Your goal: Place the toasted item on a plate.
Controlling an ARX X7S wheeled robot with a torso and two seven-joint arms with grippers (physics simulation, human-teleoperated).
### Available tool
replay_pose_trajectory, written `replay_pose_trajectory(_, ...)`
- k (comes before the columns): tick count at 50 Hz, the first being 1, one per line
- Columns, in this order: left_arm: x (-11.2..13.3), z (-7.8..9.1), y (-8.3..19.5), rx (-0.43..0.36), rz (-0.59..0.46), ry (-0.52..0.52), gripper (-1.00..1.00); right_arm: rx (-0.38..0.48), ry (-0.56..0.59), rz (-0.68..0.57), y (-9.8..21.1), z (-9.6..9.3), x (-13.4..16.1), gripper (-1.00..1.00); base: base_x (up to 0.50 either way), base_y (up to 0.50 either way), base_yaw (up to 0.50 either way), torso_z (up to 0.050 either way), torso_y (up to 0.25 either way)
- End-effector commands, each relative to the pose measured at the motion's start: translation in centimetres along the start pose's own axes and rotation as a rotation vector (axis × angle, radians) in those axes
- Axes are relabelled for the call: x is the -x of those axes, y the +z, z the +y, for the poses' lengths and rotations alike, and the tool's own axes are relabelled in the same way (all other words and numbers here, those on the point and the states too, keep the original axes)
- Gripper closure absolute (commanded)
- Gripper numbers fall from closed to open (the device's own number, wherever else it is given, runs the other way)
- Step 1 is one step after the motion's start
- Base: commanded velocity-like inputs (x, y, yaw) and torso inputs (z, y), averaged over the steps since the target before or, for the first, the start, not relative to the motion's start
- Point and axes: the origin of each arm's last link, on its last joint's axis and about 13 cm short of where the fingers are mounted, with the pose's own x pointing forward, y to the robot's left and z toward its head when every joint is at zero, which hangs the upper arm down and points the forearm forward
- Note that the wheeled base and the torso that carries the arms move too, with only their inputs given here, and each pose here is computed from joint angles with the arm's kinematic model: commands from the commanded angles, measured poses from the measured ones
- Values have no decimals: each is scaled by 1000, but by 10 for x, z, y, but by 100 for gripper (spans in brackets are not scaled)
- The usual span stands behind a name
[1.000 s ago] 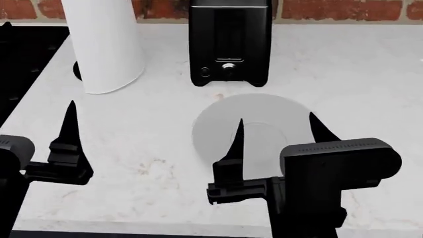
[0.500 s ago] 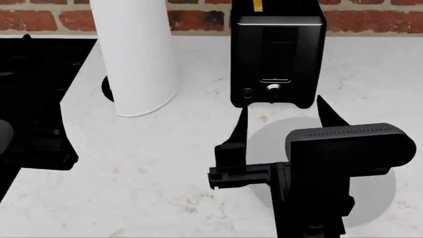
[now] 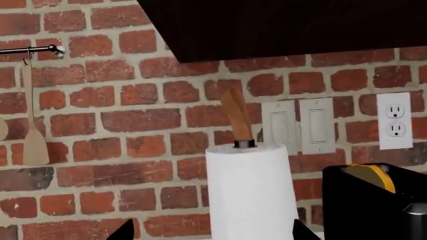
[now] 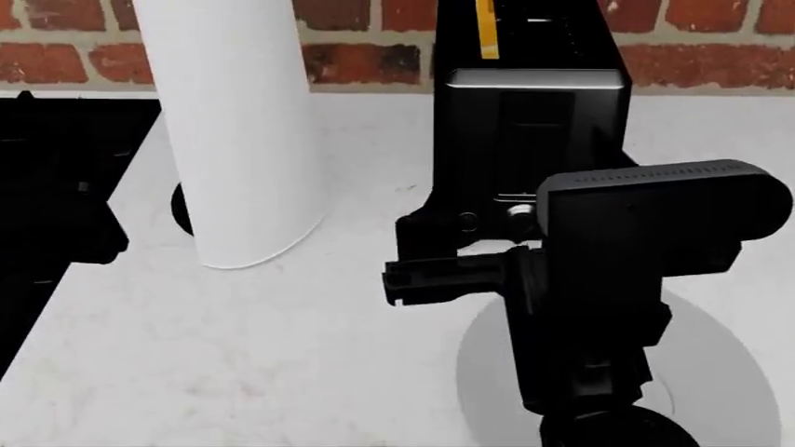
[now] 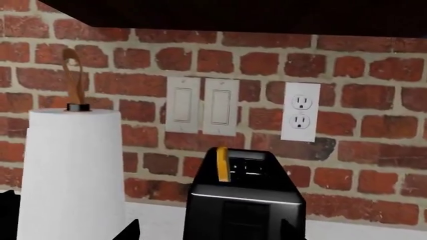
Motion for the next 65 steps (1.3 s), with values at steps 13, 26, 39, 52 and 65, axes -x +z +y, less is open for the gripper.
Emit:
replay_pose_trajectory(13, -12, 3, 30, -13, -58, 4, -100, -3, 14, -6, 15, 2, -11, -100, 413, 1, 0, 50, 0)
replay_pose_trajectory(26, -13, 5, 39, -15, -75, 9, -100, -12, 30, -8, 16, 3, -13, -100, 221, 0, 0, 50, 0)
replay_pose_trajectory(39, 8, 4, 38, 13, -37, 2, -100, -6, 30, 6, 11, 3, -16, -100, 78, 0, 0, 40, 0)
replay_pose_trajectory(52, 71, 8, 25, 41, 88, -67, -100, -21, 38, 51, 9, 2, -33, -100, 0, 0, 0, 0, 0)
replay_pose_trajectory(65, 76, 10, 17, 60, 102, -56, -100, -6, 39, 70, 5, 5, -39, -100, 366, 0, 0, 0, 0)
